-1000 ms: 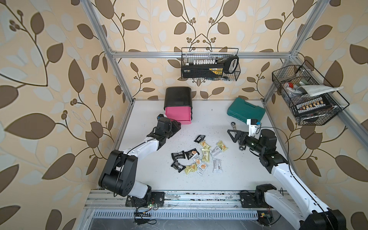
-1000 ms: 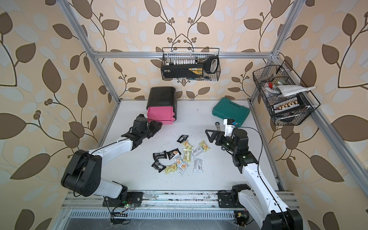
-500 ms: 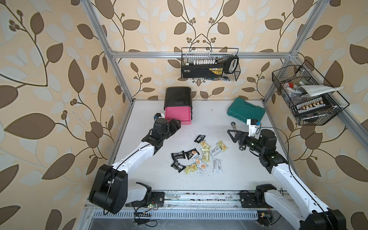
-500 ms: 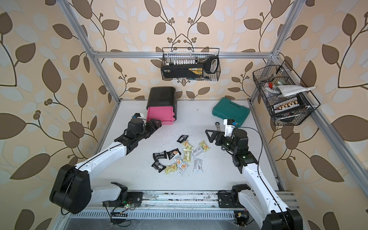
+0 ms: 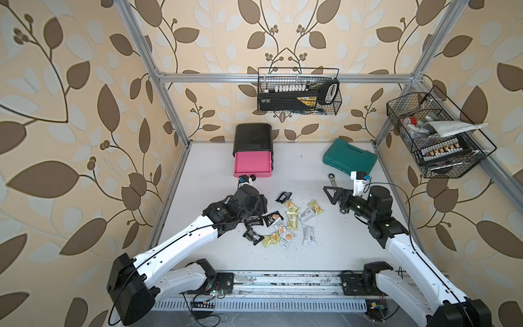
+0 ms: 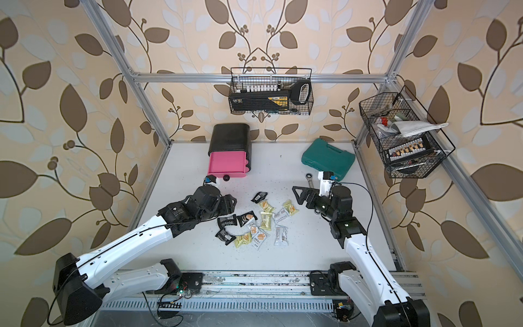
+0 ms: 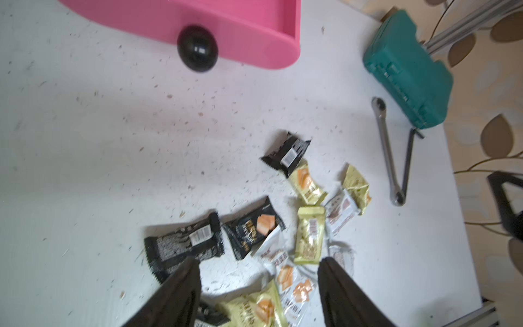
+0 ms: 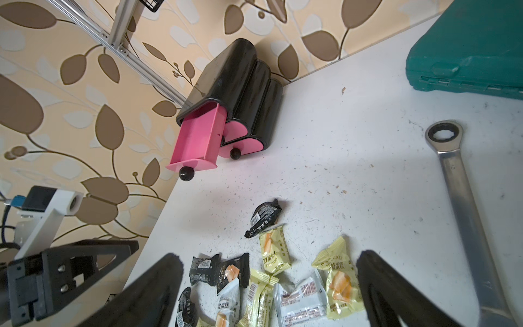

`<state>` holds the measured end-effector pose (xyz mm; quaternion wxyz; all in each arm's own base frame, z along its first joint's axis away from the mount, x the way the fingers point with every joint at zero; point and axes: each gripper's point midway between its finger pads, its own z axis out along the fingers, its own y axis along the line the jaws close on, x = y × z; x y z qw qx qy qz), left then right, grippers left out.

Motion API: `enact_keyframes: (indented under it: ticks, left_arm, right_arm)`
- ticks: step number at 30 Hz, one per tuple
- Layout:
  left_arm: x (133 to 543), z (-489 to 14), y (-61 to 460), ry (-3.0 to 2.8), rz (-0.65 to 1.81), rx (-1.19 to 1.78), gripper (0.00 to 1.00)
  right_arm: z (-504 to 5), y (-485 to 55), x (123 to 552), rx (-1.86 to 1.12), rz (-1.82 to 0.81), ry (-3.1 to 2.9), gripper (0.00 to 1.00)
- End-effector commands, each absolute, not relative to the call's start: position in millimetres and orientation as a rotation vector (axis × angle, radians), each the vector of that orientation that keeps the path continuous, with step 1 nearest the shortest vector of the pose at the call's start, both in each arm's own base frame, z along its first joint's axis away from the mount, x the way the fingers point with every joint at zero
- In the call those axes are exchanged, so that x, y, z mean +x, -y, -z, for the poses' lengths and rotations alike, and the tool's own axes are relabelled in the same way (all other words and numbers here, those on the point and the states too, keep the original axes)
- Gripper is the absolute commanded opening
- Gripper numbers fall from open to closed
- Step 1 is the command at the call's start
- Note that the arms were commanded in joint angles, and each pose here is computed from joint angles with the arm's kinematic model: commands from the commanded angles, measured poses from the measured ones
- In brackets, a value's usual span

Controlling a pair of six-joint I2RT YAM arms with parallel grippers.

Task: Place the cookies into the drawer by color
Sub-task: Pick up the cookie at the center of the board.

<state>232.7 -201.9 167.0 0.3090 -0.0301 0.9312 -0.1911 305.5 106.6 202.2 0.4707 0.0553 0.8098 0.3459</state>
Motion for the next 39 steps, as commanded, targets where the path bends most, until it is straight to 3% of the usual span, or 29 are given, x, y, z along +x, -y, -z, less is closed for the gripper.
enact_keyframes:
  ticks: [1,8,14,17,19,20,24,32,39]
  left_arm:
    - [202,-132,178,-2.594,0.313,-0.086,0.66]
    - [169,-84,163,-2.735,0.134,-0.216,0.63]
    - [156,-55,162,-2.757,0.154,-0.519,0.66]
    - [158,-50,163,-2.733,0.162,-0.663,0.74]
    - [163,-50,170,-2.7,0.219,-0.735,0.96]
    - [164,-50,174,-2.688,0.249,-0.764,0.98]
    - [173,-51,176,-2.599,0.324,-0.91,0.98]
    - [175,-44,173,-2.526,0.377,-1.048,0.77]
    - [171,-27,177,-2.566,0.369,-1.074,0.76]
  right_arm:
    - [-200,-106,305,0.127,-0.83,-1.98,0.99]
    - [-195,-108,307,0.129,-0.843,-1.998,0.99]
    - [-196,-109,307,0.128,-0.851,-1.999,0.99]
    - [-197,-108,306,0.127,-0.845,-1.996,0.99]
    - [-197,-107,306,0.128,-0.843,-1.994,0.99]
    - [-197,-108,306,0.127,-0.844,-1.997,0.99]
    - [-197,-108,305,0.125,-0.845,-1.995,0.99]
    - [-196,-109,302,0.119,-0.839,-1.997,0.99]
    - [-197,-110,302,0.117,-0.838,-1.995,0.99]
